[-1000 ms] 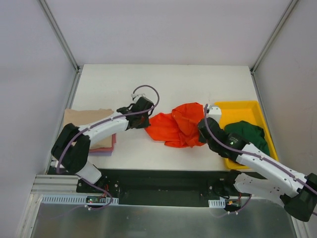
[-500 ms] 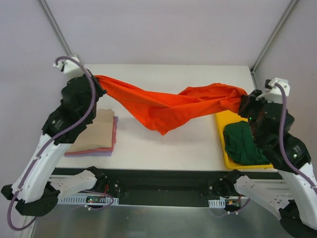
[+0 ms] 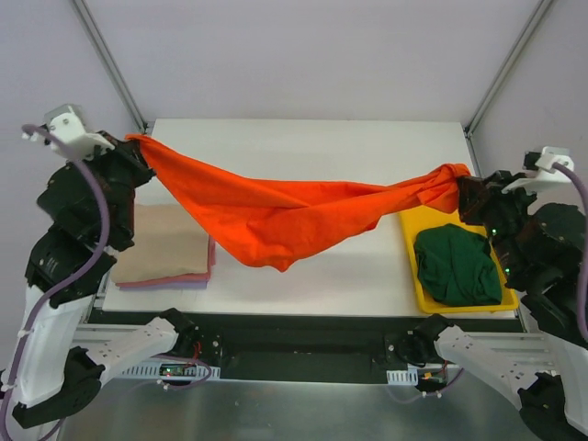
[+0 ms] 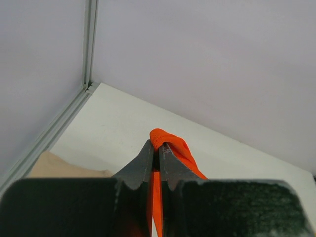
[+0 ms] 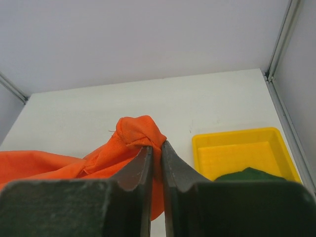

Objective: Fold and stack the t-shirts
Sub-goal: Flatten out the tshirt

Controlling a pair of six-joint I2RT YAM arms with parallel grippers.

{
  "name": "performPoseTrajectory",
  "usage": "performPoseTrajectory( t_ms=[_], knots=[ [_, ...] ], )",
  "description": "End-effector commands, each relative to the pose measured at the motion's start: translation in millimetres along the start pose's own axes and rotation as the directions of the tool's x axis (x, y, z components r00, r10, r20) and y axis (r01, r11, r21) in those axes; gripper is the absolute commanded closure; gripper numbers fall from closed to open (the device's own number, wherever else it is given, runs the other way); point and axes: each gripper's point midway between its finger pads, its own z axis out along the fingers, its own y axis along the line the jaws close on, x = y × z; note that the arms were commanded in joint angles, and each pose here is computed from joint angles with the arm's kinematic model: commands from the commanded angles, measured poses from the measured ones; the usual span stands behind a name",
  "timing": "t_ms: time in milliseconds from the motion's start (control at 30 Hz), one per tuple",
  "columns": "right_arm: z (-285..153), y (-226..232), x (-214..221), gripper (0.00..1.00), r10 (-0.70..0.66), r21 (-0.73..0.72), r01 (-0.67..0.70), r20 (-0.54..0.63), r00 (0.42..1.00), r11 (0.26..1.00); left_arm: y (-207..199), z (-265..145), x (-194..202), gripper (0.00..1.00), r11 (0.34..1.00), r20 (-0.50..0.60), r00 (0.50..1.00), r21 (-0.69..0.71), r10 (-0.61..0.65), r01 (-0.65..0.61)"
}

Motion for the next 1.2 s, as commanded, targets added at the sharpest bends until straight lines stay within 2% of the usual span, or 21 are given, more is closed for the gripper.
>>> performPoseTrajectory(
  t_ms=[0,67,100,133,233,300,367,400,467,500,533,600,633,667,700,733,800,933,1000,1100,1167],
  knots=[
    [22.2,1.8,51.6,0.88,-0.043,0.043,0.050,-0.141,0.989,0.998,-7.9,39.2,52.0,1.00,0.978,-0.101,0.982,-0.115,0.160,-0.172],
    [37.7,1.1,92.6,0.88,-0.071,0.074,0.091,-0.229,0.971,0.993,-4.6,65.9,79.1,1.00,0.954,-0.143,0.968,-0.191,0.204,-0.230],
    [46.3,0.8,111.6,0.87,-0.054,0.103,0.084,-0.265,0.963,0.991,-3.8,84.3,98.5,1.00,0.949,-0.187,0.960,-0.197,0.210,-0.246],
    [54.2,-0.9,133.0,0.87,-0.052,0.125,0.095,-0.309,0.950,0.988,-11.7,100.5,122.9,1.00,0.962,-0.250,0.949,-0.144,0.193,-0.234],
    [78.5,-4.3,208.6,0.86,-0.026,0.158,0.117,-0.484,0.875,0.980,-5.4,152.5,187.0,1.00,0.945,-0.397,0.897,-0.171,0.192,-0.278],
    [92.7,-1.8,262.0,0.84,0.014,0.144,0.089,-0.591,0.807,0.986,-6.1,184.6,227.5,1.00,0.914,-0.478,0.840,-0.165,0.254,-0.371],
    [105.8,1.2,307.2,0.84,0.071,0.141,0.034,-0.678,0.732,0.989,-9.9,217.2,286.5,1.00,0.877,-0.578,0.747,-0.104,0.330,-0.468],
    [111.9,2.2,323.2,0.84,0.089,0.139,0.014,-0.707,0.702,0.990,-14.4,227.9,305.3,0.99,0.874,-0.602,0.720,-0.075,0.345,-0.481],
    [123.4,-5.5,347.0,0.80,0.104,0.169,0.039,-0.756,0.646,0.985,-23.0,248.4,336.5,0.87,0.866,-0.633,0.677,-0.022,0.375,-0.500],
    [130.9,-10.3,350.6,0.74,0.102,0.180,0.059,-0.766,0.634,0.982,-25.6,256.0,350.9,0.85,0.863,-0.648,0.659,-0.004,0.382,-0.505],
    [136.3,-15.8,353.7,0.63,0.106,0.199,0.083,-0.778,0.620,0.976,-30.3,262.3,359.8,0.77,0.863,-0.654,0.648,0.015,0.390,-0.504],
    [144.8,-26.1,346.0,0.36,0.085,0.227,0.155,-0.781,0.619,0.962,-37.3,268.3,365.9,0.46,0.869,-0.660,0.640,0.039,0.393,-0.493],
    [148.7,-29.9,339.1,0.29,0.072,0.238,0.184,-0.774,0.629,0.954,-41.0,269.5,362.2,0.36,0.874,-0.655,0.647,0.043,0.390,-0.483],
    [150.3,-33.0,330.8,0.24,0.063,0.248,0.203,-0.765,0.641,0.947,-45.7,268.5,357.9,0.26,0.882,-0.652,0.652,0.056,0.387,-0.467],
    [151.6,-33.9,322.8,0.18,0.046,0.244,0.216,-0.755,0.654,0.945,-50.0,265.9,350.2,0.10,0.892,-0.645,0.664,0.063,0.378,-0.447],
    [151.6,-33.2,314.4,0.13,0.032,0.238,0.221,-0.744,0.667,0.946,-53.1,260.4,344.7,0.01,0.901,-0.643,0.670,0.071,0.370,-0.429],
    [147.2,-29.3,300.3,0.04,-0.004,0.216,0.227,-0.717,0.697,0.950,-60.6,244.6,328.8,0.01,0.919,-0.636,0.687,0.092,0.351,-0.384],
    [119.0,-18.1,292.9,0.04,-0.074,0.150,0.237,-0.678,0.731,0.960,-71.2,185.7,308.9,0.01,0.942,-0.640,0.698,0.145,0.322,-0.302],
    [101.7,-12.1,296.4,0.04,-0.045,0.131,0.174,-0.660,0.750,0.976,-62.7,147.6,316.5,0.01,0.951,-0.670,0.681,0.144,0.296,-0.272],
    [81.5,-12.4,311.4,0.04,0.057,0.155,0.047,-0.606,0.793,0.987,-45.6,91.0,332.6,0.01,0.982,-0.724,0.666,0.090,0.178,-0.165],
    [74.5,-10.6,312.9,0.04,0.130,0.157,-0.053,-0.536,0.834,0.986,-31.1,55.4,355.3,0.01,0.993,-0.770,0.629,0.054,0.111,-0.108]
  ],
)
